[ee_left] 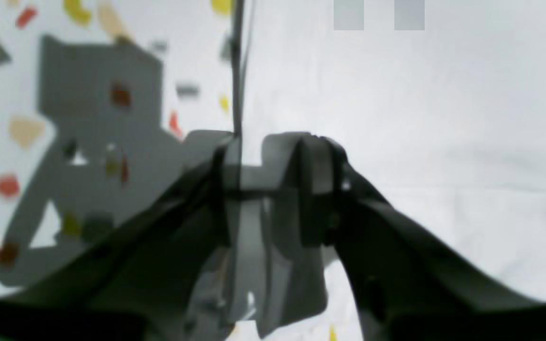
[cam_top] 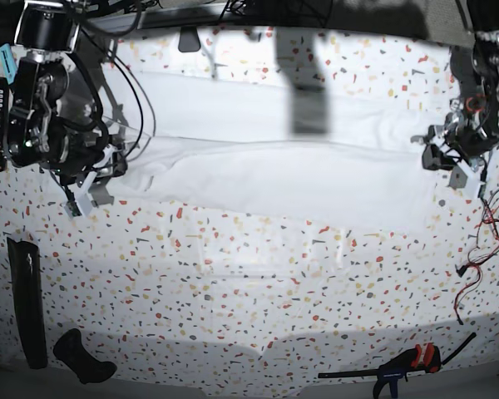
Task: Fold the T-shirt properly
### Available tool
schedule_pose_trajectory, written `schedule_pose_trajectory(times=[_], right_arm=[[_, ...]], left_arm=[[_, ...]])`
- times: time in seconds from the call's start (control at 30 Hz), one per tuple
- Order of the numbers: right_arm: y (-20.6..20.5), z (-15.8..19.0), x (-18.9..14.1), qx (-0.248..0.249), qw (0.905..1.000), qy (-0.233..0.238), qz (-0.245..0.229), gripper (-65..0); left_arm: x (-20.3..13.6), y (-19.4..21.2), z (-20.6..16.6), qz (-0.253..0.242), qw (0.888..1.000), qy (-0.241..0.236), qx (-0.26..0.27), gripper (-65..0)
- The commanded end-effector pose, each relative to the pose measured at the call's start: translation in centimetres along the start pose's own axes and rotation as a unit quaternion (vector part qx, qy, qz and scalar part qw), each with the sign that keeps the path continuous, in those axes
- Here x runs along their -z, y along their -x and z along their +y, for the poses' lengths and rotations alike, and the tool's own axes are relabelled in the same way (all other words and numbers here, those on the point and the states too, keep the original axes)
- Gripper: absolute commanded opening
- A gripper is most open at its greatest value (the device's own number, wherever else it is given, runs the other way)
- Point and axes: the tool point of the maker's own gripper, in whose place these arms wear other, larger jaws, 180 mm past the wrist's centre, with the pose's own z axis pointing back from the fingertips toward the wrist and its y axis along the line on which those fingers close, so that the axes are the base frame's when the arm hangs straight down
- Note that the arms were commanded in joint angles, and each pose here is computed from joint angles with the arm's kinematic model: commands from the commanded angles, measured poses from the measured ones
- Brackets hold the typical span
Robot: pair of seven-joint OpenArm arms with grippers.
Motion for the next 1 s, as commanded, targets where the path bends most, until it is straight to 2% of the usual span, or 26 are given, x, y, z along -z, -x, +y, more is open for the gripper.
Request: schedule_pose_trajectory(times=[0.0,0.23,0.47,0.77,0.97], right_arm=[[-0.6,-0.9,-0.2,0.002,0.9999,0.014,-0.004,-37.0],[-1.5,-2.9,1.4,0.028,0.9992,0.024,0.011,-37.0],[-5.9,-4.1,1.9,0.048,0.9985,0.019,-0.017,-37.0],[-10.7,-4.8,0.6,0.042,0.997,0.024,-0.06,-37.0],[-10.6,-3.4,0.5,0.039,0.9977,-0.016,-0.053,-37.0]], left_arm=[[0.2,1.5,1.0,0.039,0.999,-0.02,-0.002,-45.8],[0.6,0.3,1.2,0.032,0.999,-0.018,-0.007,-45.8],[0.7,-1.7,1.3,0.006,1.0,-0.024,-0.012,-45.8],[0.6,-1.7,1.4,0.006,1.0,-0.027,-0.015,-45.8],[0.6,-1.9,0.8,0.004,1.0,-0.01,-0.026,-45.8]])
